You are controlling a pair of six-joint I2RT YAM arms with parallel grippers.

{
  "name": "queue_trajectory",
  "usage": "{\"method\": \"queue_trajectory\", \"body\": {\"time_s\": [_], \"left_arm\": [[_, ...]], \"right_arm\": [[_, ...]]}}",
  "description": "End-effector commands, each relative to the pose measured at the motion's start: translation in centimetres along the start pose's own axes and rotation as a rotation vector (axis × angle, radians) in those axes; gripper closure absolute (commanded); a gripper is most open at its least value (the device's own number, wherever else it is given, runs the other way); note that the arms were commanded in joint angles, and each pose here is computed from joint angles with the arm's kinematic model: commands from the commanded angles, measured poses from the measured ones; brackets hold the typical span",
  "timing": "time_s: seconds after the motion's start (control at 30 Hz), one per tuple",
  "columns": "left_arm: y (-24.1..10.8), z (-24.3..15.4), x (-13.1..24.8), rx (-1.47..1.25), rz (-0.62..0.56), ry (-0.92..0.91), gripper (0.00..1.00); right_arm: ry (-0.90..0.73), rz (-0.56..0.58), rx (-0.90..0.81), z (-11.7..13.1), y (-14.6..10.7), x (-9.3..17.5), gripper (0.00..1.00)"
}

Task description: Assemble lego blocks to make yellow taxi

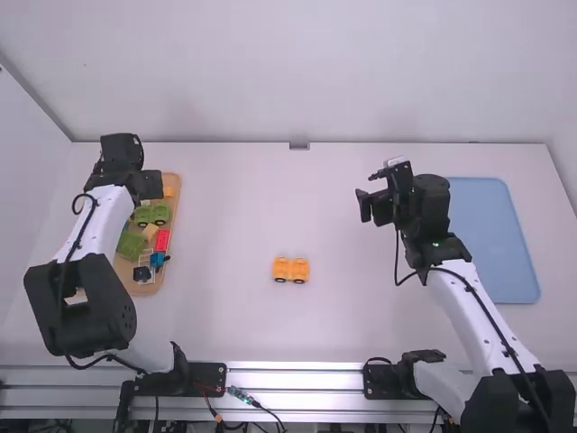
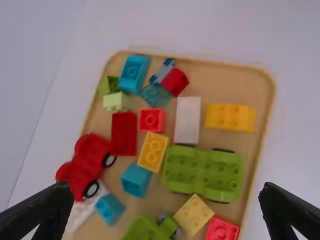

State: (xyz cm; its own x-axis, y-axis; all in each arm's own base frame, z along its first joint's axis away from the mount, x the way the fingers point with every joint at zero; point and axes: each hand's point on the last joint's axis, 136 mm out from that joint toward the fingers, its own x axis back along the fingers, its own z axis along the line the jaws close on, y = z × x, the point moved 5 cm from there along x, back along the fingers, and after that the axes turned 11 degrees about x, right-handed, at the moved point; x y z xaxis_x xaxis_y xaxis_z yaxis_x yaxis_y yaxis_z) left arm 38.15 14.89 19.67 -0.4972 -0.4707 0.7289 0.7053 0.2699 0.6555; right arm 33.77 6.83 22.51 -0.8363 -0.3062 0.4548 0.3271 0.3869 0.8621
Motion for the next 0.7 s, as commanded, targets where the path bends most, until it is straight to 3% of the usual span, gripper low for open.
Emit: {"method": "queue_trajectory", "body": {"time_s": [0.0,0.13,0.23,0.43,0.6,0.67], "left_arm": [[-0.5,1.8,0.5,0.136,-0.001,0.116,0.01],[-0.5,1.4,0.4,0.323,-0.02,0.104,0.01],[-0.7,1.0,0.3,0.316,-0.004,0.077,0.01],[-1.1,-2.2,0.5,-0.072,0.03,-0.196,0.01],[-0.6,-1.7,0.0,-0.248,-0.013,-0.179,0.01],[-0.6,-2.5,0.0,-0.323,-0.027,-0.249,0.01]], "right_arm": [[-0.023,-0.035,0.021,-0.7,1.3,0.6,0.01],[-0.052,-0.035,0.012,-1.8,1.1,0.7,0.01],[-0.071,-0.028,0.002,-2.4,0.8,0.9,0.01],[-0.111,-0.011,-0.032,-4.1,0.0,1.3,0.01],[-0.119,-0.006,-0.037,-4.4,-0.2,1.4,0.01],[-0.117,-0.006,-0.037,-4.4,-0.2,1.3,0.01]]}}
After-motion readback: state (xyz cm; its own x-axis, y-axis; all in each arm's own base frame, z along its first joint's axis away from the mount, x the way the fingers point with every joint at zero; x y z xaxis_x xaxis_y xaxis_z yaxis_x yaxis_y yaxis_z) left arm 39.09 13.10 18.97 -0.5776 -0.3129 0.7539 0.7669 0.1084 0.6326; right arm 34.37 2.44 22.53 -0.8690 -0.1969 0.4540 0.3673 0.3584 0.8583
